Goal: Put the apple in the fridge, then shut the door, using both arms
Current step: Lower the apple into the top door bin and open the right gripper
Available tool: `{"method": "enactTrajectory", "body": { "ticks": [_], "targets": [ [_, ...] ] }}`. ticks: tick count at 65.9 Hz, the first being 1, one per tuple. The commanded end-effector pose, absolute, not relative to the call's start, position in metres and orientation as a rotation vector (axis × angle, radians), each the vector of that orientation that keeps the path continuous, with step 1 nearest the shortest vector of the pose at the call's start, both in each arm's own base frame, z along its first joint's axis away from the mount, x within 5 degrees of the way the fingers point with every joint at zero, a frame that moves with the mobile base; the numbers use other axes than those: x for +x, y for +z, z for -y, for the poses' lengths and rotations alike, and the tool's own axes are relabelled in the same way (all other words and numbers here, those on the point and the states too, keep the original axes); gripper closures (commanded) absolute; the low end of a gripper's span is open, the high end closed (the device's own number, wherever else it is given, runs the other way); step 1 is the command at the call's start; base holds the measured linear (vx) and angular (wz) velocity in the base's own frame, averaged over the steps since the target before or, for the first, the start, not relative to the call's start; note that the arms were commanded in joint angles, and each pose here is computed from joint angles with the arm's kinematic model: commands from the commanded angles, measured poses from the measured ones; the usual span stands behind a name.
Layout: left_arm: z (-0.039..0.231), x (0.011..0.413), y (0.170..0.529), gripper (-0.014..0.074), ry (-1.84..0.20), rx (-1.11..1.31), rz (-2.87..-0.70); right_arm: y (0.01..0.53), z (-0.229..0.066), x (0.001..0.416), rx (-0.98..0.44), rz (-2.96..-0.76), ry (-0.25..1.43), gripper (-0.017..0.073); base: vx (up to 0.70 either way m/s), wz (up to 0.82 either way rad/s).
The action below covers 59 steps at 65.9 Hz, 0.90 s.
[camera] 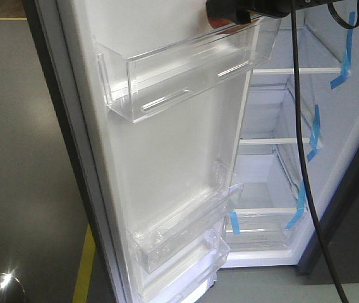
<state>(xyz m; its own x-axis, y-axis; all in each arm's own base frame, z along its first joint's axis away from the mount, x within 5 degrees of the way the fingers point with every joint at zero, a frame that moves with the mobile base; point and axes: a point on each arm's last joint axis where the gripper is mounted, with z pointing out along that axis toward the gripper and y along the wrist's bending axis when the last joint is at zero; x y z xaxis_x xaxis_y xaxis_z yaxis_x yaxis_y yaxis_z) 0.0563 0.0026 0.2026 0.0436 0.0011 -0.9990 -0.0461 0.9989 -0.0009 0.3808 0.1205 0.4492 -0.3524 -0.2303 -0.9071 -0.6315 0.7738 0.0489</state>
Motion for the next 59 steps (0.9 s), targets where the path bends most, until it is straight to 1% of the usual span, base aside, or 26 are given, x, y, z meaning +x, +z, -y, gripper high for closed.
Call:
{"method": "enactTrajectory", "body": {
  "ticks": [1, 13, 20, 26, 39, 45, 59],
  "targets": [
    [-0.003, 0.057, 0.201, 0.06, 0.03, -0.043, -1.48, 0.483, -0.116, 0.364, -0.603, -1.804, 0.487, 0.0171, 0.0, 0.0],
    [-0.003, 0.057, 0.201, 0.06, 0.03, -0.043, -1.48, 0.483, -0.116, 0.365, -0.584, -1.811, 0.5, 0.0024, 0.0, 0.0],
    [-0.003, 0.057, 0.201, 0.06, 0.03, -0.043, -1.48, 0.483, -0.116, 0.365, -0.581, -1.813, 0.503, -0.0038, 0.0, 0.0],
    [-0.003, 0.057, 0.201, 0.06, 0.03, -0.043, -1.48, 0.483, -0.116, 0.364, -0.581, -1.814, 0.503, -0.0071, 0.0, 0.0],
    [-0.003, 0.057, 0.201, 0.06, 0.03, -0.043, -1.48, 0.484, -0.116, 0.363, -0.571, -1.818, 0.513, -0.0073, 0.0, 0.0],
    [-0.003, 0.057, 0.201, 0.06, 0.03, -0.043, -1.48, 0.489, -0.115, 0.356, -0.581, -1.815, 0.516, -0.0068, 0.0, 0.0],
    [-0.003, 0.057, 0.201, 0.06, 0.03, -0.043, -1.48, 0.514, -0.107, 0.322, -0.61, -1.798, 0.47, -0.0056, 0.0, 0.0]
  ]
}}
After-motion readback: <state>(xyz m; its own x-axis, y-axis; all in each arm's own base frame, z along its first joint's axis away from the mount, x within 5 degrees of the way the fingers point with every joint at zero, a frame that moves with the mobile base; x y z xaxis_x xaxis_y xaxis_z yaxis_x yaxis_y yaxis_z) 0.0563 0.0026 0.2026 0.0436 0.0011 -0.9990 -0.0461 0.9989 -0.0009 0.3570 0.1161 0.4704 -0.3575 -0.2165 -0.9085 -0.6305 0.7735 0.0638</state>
